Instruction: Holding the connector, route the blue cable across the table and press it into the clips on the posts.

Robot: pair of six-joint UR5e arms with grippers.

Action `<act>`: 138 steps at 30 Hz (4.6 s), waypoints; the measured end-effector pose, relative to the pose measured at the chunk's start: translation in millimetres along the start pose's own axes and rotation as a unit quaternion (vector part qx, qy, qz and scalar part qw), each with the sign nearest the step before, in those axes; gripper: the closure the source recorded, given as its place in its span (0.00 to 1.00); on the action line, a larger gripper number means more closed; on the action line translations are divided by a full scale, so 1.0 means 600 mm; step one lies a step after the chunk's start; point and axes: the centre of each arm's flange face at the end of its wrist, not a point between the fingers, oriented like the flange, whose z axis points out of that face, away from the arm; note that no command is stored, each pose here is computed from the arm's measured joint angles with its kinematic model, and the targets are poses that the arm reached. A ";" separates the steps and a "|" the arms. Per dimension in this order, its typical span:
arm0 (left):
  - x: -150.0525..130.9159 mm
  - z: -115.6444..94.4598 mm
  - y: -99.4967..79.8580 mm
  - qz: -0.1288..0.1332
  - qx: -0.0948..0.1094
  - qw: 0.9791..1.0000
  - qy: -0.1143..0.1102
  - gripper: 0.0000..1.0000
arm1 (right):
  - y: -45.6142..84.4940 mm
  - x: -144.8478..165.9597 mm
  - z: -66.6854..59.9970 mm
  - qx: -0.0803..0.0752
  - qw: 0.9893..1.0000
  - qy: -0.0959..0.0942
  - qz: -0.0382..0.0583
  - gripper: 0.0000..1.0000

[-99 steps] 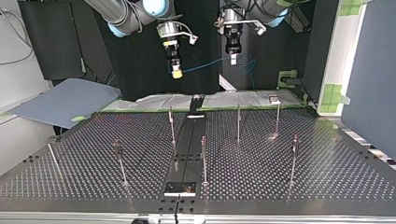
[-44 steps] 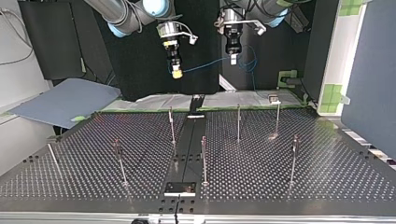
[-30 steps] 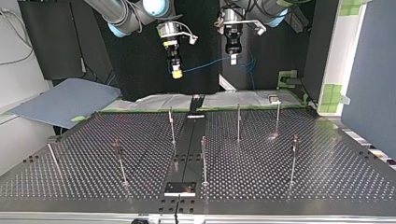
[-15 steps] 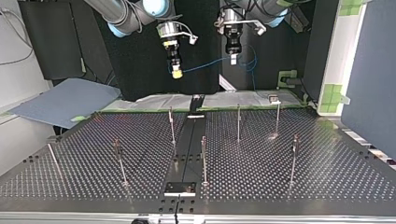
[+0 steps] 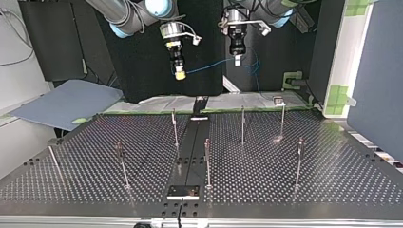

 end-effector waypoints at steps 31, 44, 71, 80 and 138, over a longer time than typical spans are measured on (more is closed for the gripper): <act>0.000 0.000 0.000 0.000 -0.001 1.000 0.000 1.00 | 0.000 0.000 0.000 -0.001 1.000 0.000 0.000 1.00; 0.017 -0.013 0.020 0.024 -0.012 0.999 0.023 1.00 | -0.007 -0.008 0.002 -0.002 1.000 -0.007 -0.007 1.00; 0.012 -0.026 0.026 0.024 -0.010 0.999 0.036 1.00 | -0.021 -0.100 0.006 0.009 0.990 -0.129 -0.047 1.00; -0.039 0.008 0.022 -0.003 -0.035 0.999 0.016 1.00 | -0.038 -0.018 0.035 0.029 0.994 -0.108 -0.010 1.00; -0.404 0.136 0.123 -0.033 -0.150 0.986 -0.071 1.00 | -0.170 0.388 0.185 0.137 0.990 0.005 0.031 1.00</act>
